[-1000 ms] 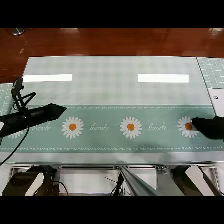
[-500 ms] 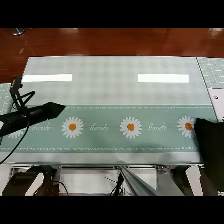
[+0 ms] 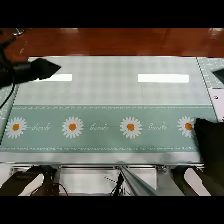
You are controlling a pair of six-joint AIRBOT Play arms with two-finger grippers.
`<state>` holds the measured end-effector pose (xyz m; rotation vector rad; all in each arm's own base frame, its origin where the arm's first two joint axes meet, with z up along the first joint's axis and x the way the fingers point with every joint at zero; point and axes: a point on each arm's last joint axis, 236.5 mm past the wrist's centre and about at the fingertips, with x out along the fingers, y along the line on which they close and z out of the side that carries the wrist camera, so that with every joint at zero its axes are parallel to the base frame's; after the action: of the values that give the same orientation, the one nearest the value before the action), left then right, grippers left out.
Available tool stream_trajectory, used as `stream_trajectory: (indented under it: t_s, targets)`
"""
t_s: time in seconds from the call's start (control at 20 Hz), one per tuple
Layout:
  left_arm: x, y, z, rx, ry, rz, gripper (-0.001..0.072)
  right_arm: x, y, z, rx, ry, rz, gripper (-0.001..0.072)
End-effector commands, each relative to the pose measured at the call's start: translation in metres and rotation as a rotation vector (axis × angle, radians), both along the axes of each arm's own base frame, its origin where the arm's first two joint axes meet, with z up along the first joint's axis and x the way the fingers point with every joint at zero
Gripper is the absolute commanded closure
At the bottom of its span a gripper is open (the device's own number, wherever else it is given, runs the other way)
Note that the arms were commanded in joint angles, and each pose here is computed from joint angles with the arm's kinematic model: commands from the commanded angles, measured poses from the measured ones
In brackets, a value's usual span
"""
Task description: Fold the shirts.
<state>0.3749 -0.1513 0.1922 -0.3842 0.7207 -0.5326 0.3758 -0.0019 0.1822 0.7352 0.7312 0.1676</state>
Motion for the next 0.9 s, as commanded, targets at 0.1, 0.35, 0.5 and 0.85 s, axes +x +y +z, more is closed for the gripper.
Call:
stream_trajectory:
  t_s: [0.1, 0.35, 0.5, 0.85]
  targets:
    - [-0.014, -0.029, -0.097, 0.321, 0.22, -0.16, 0.0678, 0.016, 0.122, -0.113, -0.56, 0.146, 0.416, 0.069]
    - [-0.056, 0.026, -0.21, 0.484, 0.491, -0.038, 0.0677, -0.016, 0.071, -0.208, -0.799, 0.577, 0.378, 0.069]
    - [-0.05, 0.027, -0.203, 0.482, 0.474, -0.031, 0.0677, -0.018, 0.071, -0.214, -0.794, 0.601, 0.38, 0.069]
    - [-0.05, 0.026, -0.202, 0.478, 0.473, -0.03, 0.0677, -0.022, 0.071, -0.214, -0.79, 0.615, 0.376, 0.069]
